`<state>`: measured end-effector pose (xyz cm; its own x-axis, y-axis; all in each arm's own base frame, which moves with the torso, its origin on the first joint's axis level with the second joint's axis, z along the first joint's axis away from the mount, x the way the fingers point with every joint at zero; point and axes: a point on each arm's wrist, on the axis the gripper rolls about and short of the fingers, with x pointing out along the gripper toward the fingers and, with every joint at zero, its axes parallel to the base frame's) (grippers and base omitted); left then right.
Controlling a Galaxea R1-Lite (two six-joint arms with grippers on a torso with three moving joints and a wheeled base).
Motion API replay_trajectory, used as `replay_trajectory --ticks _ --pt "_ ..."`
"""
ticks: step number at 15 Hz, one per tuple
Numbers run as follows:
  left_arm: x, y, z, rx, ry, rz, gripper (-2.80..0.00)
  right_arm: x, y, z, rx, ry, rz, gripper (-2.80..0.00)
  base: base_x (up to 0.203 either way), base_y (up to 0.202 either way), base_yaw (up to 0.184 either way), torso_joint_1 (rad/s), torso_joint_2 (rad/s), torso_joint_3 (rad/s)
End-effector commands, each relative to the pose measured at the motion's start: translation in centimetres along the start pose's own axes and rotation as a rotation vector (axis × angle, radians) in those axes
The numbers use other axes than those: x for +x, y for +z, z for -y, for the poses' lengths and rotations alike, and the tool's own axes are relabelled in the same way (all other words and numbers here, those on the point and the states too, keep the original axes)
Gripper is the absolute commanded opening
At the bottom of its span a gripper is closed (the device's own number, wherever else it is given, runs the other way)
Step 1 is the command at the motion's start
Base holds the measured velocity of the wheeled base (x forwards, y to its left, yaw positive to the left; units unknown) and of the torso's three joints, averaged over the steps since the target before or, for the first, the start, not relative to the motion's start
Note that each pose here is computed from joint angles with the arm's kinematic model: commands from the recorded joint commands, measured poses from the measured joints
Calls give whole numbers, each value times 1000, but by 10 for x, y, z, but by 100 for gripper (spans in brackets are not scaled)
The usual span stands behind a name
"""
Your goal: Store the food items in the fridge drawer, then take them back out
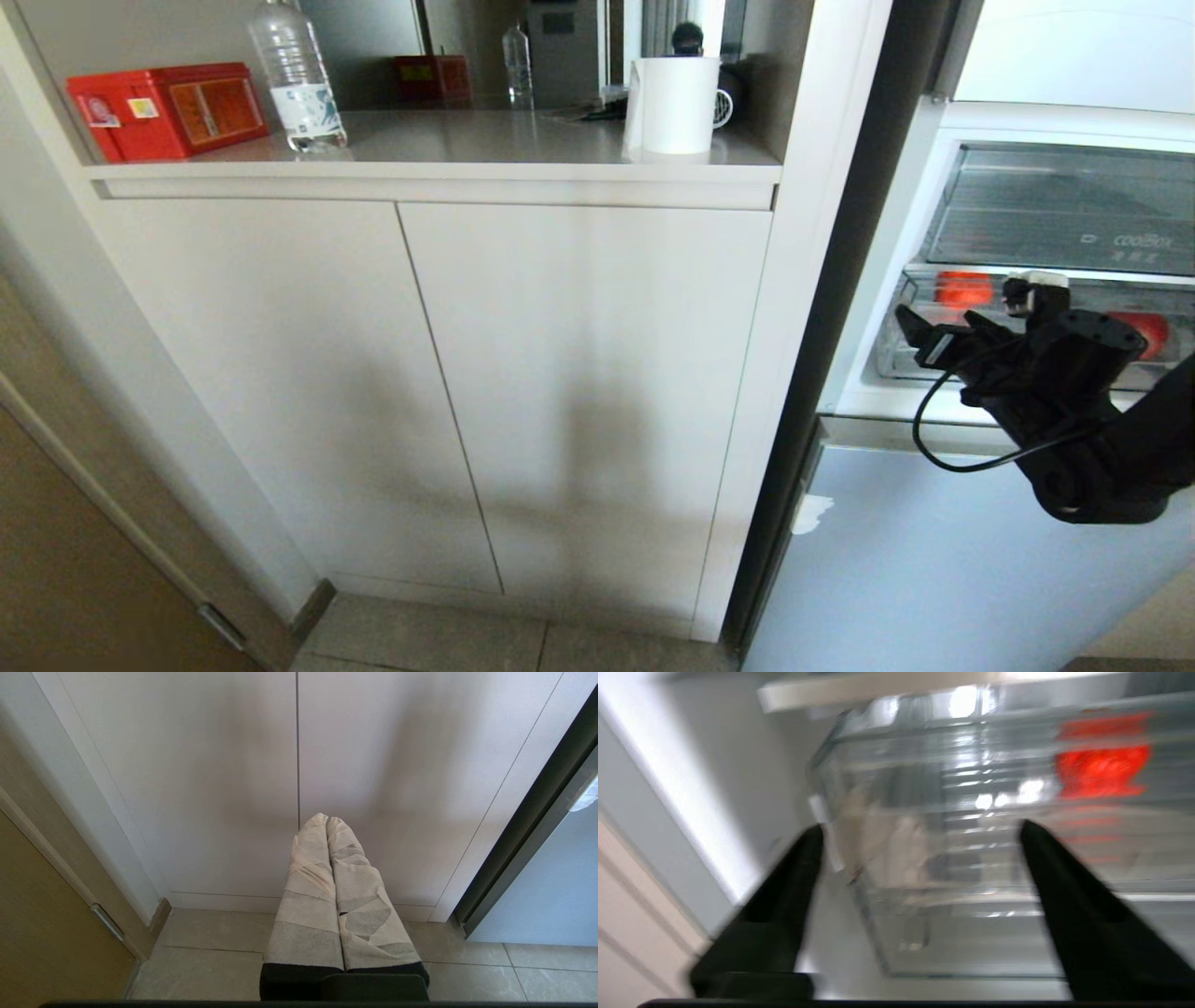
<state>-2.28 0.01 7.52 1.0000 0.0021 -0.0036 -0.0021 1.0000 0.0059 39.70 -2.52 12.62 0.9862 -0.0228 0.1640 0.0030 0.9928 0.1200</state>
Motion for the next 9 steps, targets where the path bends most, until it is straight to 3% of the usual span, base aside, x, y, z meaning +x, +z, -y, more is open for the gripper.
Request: replay_trajectory --ticks 1,5,9 --pt "0 0 0 1 0 -2 -280 -1 -1 -9 5 14 3 -280 0 0 0 0 0 0" --pt "0 0 0 0 1 -1 -280 0 -3 -33 13 37 1 -280 0 0 0 0 0 0" --pt "0 0 0 0 1 -2 -280 0 -3 -40 16 54 2 -280 0 0 0 0 0 0"
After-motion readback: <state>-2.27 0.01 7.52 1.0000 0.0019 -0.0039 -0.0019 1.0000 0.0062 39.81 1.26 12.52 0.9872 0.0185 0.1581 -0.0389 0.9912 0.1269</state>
